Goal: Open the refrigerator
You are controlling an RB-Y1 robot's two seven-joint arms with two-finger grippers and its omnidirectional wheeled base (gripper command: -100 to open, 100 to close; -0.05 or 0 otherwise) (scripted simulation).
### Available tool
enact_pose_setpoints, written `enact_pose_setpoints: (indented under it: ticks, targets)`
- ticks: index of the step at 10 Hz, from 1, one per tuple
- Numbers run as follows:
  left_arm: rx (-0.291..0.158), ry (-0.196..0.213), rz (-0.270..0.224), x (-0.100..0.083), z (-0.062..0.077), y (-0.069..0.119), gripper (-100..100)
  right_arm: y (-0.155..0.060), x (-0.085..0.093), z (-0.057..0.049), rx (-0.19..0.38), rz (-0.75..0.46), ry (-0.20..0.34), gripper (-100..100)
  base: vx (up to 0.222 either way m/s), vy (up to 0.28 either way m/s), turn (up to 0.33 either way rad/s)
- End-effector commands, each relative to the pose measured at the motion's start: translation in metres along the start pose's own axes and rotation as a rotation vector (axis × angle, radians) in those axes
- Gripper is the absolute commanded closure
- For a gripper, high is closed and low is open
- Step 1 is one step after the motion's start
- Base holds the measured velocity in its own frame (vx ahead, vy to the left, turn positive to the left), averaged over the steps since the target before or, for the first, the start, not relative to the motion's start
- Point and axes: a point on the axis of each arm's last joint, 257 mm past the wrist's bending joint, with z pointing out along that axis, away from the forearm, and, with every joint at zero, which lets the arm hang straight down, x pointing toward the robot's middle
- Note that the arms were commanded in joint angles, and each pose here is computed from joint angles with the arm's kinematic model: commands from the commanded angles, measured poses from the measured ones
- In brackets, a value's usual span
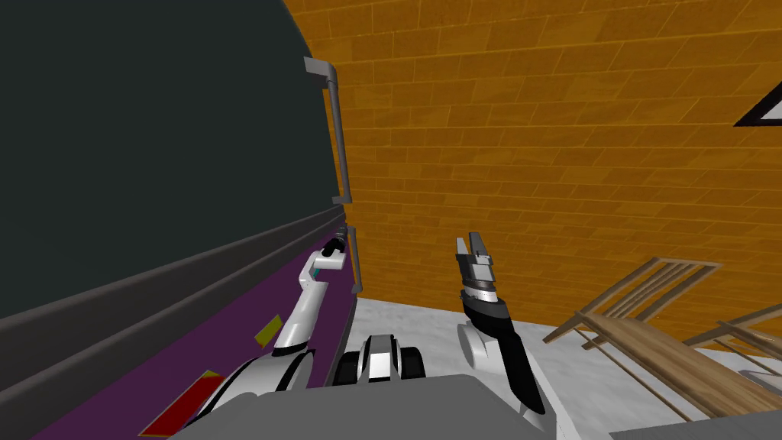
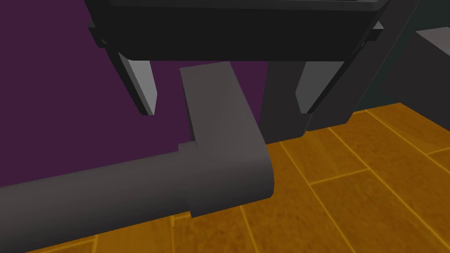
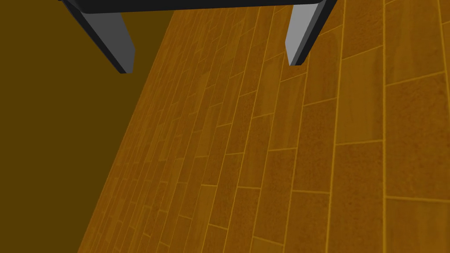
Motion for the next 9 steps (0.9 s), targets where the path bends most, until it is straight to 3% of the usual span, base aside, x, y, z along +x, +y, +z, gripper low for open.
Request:
enact_pose_setpoints:
  ticks: [1, 2, 3, 4, 5, 9]
  targets:
    - [-0.016, 0.005, -0.015, 0.008, 0.0, 0.004, -100, 0.0, 0.0, 0.0, 0.0, 0.0, 0.0, 0, 0.018, 0.015, -0.006]
    - [-0.017, 0.006, -0.017, 0.009, -0.001, 0.004, -100, 0.0, 0.0, 0.0, 0.0, 0.0, 0.0, 0, 0.007, 0.002, -0.003]
    - [-0.017, 0.007, -0.017, 0.009, -0.001, 0.004, 100, 0.0, 0.0, 0.0, 0.0, 0.0, 0.0, 0, 0.006, 0.001, -0.004]
    - [-0.005, 0.054, -0.017, 0.036, -0.002, -0.003, 100, 0.0, 0.0, 0.0, 0.0, 0.0, 0.0, 0, -0.111, -0.07, -0.147]
    - [-0.005, 0.054, -0.017, 0.036, -0.002, -0.003, 100, 0.0, 0.0, 0.0, 0.0, 0.001, 0.0, 0, -0.18, -0.11, -0.175]
    - [0.009, 0.147, -0.015, 0.088, -0.008, -0.014, 100, 0.0, 0.0, 0.0, 0.0, 0.001, 0.0, 0, -0.204, -0.131, -0.151]
